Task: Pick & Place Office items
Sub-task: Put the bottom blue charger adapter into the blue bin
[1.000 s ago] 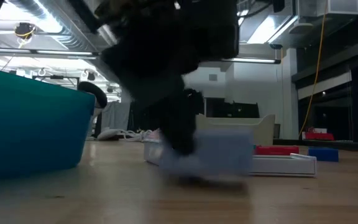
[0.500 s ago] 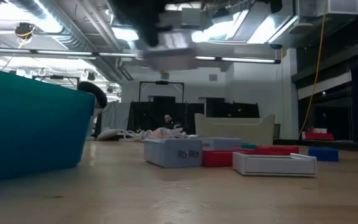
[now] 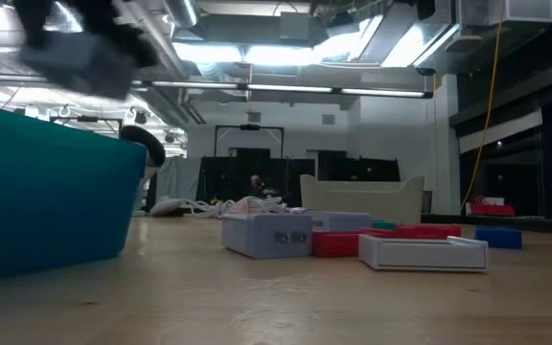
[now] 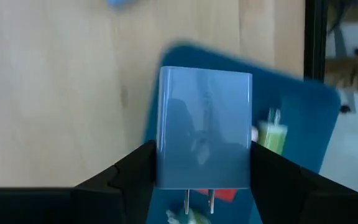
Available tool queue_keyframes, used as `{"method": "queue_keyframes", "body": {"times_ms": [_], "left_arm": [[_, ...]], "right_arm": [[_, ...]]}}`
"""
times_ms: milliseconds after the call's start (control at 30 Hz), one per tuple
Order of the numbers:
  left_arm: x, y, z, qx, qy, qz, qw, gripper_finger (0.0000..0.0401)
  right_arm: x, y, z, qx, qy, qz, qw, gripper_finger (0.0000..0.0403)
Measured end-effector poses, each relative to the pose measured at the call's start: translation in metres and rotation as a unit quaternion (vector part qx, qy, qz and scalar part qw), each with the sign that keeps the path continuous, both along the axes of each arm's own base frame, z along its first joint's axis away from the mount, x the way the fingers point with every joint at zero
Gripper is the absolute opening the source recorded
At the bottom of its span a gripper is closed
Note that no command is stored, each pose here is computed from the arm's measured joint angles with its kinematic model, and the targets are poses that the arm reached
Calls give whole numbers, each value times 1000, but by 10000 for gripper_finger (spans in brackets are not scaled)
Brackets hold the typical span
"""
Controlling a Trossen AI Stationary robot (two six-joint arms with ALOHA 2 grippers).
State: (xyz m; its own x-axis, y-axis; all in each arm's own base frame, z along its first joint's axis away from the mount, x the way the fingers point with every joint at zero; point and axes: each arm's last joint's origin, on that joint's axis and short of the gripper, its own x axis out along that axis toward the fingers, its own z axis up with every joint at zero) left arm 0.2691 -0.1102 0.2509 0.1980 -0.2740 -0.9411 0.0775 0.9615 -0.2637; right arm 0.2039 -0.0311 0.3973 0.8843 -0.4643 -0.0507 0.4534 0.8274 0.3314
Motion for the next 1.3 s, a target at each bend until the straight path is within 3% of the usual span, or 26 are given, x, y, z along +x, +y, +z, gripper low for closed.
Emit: {"method": "queue_keyframes", "body": {"times_ms": [300,467,567,667,933,1100,1300], "left_arm": [[-29,-19,-62,-17,42,6,999,212],[-29,-5,-73,30,31,47,998,212],[-24,3,-73,67,6,54,996,212],[-18,8,-72,69,-18,54,996,213],[-18,7,-72,47,-11,49,998,328],[-16,9,-66,38,-13,47,998,333],[5,26,-24,77,-67,25,994,321]], "right_arm": [[0,0,0,0,0,2,1000,257],[0,0,0,5,-3,2,1000,257],[0,0,0,7,-4,2,1000,257],[0,0,0,12,-8,2,1000,257],[0,0,0,14,-9,3,1000,257],[0,0,1,14,-11,5,1000,257],[1,1,4,11,-27,19,999,257]]}}
